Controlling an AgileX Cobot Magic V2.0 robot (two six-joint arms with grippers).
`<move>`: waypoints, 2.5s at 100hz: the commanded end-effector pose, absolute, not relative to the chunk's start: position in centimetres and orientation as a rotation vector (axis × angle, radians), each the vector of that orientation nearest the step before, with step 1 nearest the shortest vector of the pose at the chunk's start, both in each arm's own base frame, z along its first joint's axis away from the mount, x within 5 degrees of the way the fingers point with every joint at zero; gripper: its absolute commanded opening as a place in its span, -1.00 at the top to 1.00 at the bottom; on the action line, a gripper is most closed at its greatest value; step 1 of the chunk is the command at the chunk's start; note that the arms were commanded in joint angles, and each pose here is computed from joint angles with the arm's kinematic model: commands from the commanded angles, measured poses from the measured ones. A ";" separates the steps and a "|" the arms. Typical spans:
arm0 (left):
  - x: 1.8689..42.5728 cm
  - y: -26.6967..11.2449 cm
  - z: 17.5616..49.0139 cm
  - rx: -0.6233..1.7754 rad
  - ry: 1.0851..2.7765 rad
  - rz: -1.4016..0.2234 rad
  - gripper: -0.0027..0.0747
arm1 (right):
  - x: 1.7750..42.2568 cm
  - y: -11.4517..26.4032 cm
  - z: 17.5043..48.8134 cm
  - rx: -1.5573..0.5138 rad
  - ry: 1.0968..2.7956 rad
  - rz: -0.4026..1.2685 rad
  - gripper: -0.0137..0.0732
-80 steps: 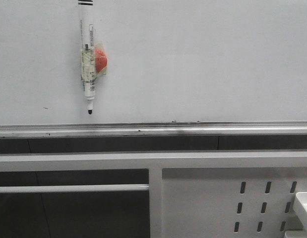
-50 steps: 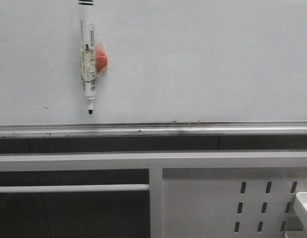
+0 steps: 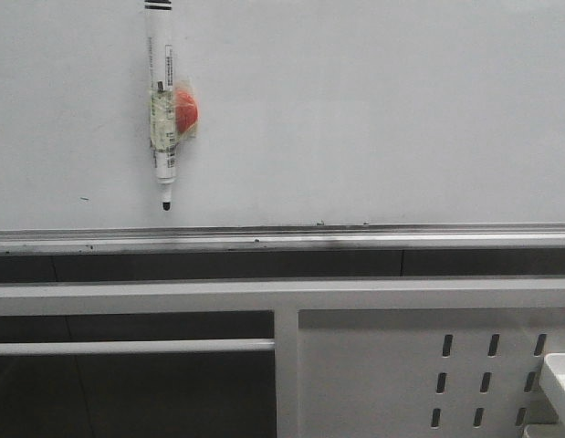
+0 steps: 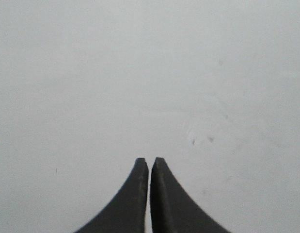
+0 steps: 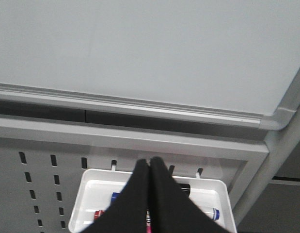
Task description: Write number 1 on whiteboard
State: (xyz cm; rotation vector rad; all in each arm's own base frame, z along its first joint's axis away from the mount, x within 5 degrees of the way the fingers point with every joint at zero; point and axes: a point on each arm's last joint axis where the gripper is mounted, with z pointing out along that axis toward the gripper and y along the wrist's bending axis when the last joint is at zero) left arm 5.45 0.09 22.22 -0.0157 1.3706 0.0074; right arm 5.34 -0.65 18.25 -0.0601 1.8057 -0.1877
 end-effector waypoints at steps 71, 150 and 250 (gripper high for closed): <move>4.4 0.1 27.2 -0.052 1.167 -0.041 0.98 | 2.7 0.2 29.9 -0.029 1.016 -0.079 0.85; 6.4 0.1 39.0 -0.029 1.090 -0.016 0.98 | 8.3 -1.0 36.2 0.119 1.506 -0.052 0.85; 8.3 -0.8 35.9 -0.113 1.525 -0.266 -0.37 | 13.9 -0.4 33.9 0.186 1.900 0.090 0.85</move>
